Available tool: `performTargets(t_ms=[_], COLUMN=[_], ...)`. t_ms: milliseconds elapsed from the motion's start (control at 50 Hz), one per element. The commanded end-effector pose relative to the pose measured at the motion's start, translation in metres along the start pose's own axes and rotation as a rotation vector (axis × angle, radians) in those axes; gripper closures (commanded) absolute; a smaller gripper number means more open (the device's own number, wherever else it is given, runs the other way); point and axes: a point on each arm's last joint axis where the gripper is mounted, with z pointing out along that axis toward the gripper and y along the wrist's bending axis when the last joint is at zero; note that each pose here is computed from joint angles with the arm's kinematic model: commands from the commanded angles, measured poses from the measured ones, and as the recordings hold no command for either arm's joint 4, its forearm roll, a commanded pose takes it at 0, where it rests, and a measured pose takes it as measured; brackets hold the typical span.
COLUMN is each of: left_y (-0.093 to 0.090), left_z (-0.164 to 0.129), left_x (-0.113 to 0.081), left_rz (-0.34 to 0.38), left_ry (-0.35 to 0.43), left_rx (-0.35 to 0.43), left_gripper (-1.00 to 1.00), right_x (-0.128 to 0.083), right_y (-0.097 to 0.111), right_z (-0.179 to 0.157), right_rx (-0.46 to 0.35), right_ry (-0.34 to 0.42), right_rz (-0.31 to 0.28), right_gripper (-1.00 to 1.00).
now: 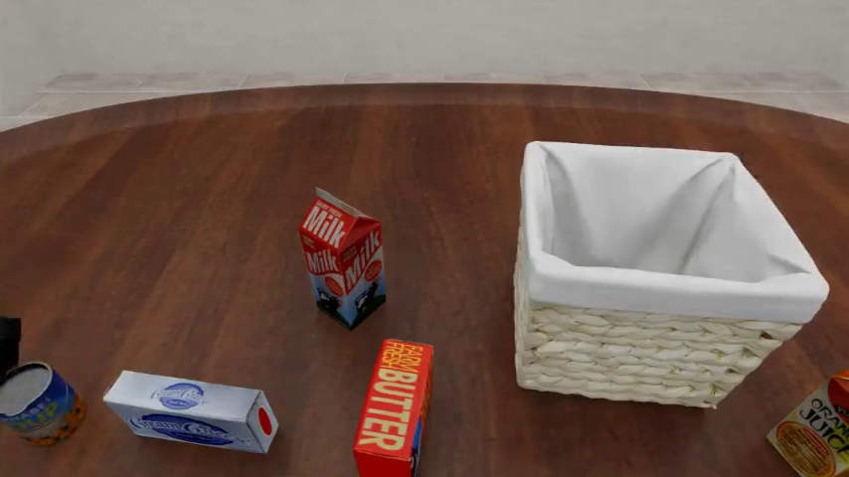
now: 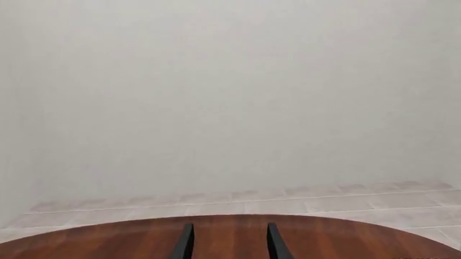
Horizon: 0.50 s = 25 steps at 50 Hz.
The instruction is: Pick up the alphabet soup and the tomato sauce, and put them in the basket.
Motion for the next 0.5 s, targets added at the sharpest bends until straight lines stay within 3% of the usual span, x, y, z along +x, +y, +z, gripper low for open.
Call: performTargets(t_ms=[20,500], left_y=[0.003,-0.002], left_z=[0.012,0.038], left_x=[0.015,0.031], left_rz=[-0.034,-0.053], left_ry=[0.06,0.099], left_rx=[-0.028,-0.015], left_gripper=[-1.0,-1.0], right_x=[-0.003,-0.007], right_y=[-0.002,-0.004], right_z=[-0.001,-0.004], right_rx=[0.023,0.037], right_ry=[-0.008,-0.013], right_rz=[0.009,0.001], right_gripper=[-1.0,-1.0])
